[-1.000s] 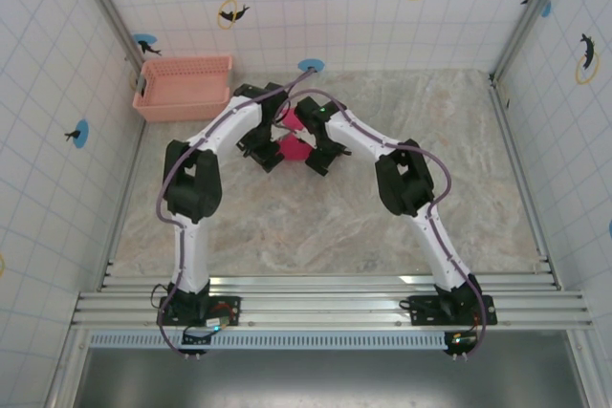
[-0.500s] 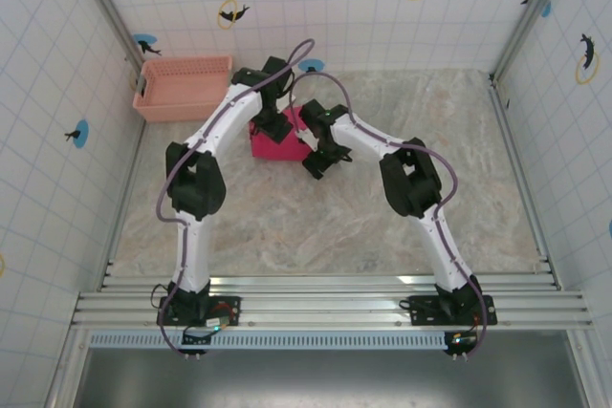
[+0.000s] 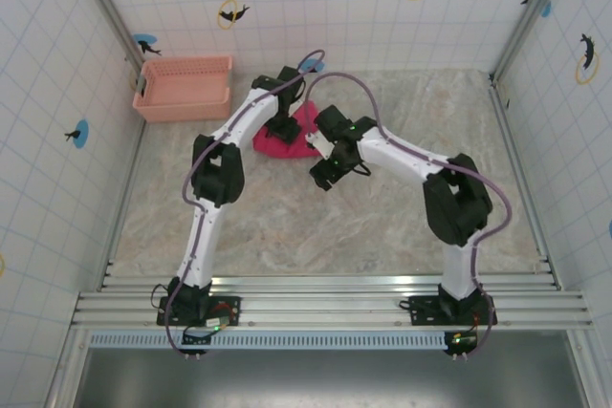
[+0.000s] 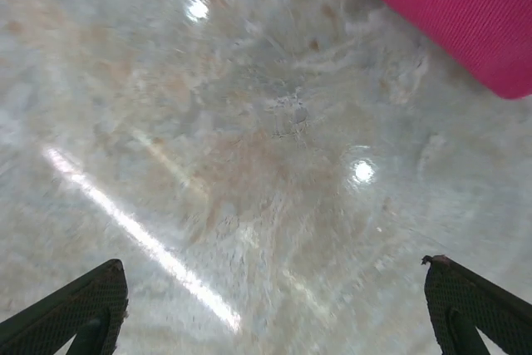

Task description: Roll up the long pants

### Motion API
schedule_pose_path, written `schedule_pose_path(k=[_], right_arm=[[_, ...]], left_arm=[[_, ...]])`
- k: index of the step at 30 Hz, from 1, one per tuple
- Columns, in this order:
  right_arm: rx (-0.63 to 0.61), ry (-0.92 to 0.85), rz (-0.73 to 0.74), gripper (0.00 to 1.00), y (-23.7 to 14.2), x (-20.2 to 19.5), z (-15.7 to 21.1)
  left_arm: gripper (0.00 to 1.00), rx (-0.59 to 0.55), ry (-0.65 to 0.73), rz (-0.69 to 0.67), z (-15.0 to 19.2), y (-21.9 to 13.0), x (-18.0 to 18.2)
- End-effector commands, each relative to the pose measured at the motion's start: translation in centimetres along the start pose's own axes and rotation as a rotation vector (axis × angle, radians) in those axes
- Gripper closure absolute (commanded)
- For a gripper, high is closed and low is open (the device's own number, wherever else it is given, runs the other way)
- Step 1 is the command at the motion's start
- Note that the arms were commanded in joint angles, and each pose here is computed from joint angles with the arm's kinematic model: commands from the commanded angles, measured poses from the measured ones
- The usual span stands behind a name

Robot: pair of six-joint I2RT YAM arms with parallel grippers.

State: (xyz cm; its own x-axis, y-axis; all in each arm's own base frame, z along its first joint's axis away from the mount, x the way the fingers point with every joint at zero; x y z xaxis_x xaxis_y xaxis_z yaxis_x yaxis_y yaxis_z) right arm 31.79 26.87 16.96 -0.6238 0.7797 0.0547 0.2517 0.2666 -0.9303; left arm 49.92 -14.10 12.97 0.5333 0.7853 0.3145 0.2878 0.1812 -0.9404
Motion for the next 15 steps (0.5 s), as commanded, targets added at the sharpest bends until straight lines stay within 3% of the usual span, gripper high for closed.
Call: schedule_pose_path(k=[1, 4, 5, 7, 11, 15], right_arm=[[-0.125, -0.187, 0.087, 0.05, -2.6, 0.9, -0.5], [-0.160, -0.336, 0.129, 0.05, -2.8, 1.8, -0.2], [-0.159, -0.401, 0.150, 0.05, -2.6, 2.1, 0.0], [-0.134, -0.476, 0.237, 0.05, -2.1, 2.1, 0.0], [-0.060, -0.544, 0.304, 0.06, -1.0, 2.3, -0.1], [-0.108, -0.516, 0.270, 0.03, -1.8, 3.3, -0.3]], left_arm=[[0.02, 0.079, -0.019, -0.008, 0.2, 4.3, -0.3], [0.03, 0.133, 0.024, 0.013, 0.6, 5.7, -0.8], [0.12, 0.149, 0.045, 0.037, 0.8, 6.3, -1.2], [0.03, 0.164, 0.067, 0.065, 0.9, 6.6, -1.6], [0.03, 0.198, 0.104, 0.120, 1.7, 6.2, -2.4], [0.03, 0.291, 0.168, 0.187, 3.6, 6.3, -4.4]])
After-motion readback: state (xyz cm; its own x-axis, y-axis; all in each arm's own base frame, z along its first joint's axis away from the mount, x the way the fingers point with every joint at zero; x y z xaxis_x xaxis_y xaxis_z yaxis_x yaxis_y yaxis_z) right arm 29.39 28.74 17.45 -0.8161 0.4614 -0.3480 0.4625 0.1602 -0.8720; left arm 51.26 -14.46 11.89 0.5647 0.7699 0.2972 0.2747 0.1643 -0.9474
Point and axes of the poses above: each hand's point on the last joint's axis, 136 mm out from that joint toward the fingers, its own y axis out along the fingers, its own x axis along the line the jaws close on, z = x × y, the point moved 7 cm from there along -y, back along the fingers, and after that the axes turned 9 degrees about y, right-handed, at the moved point
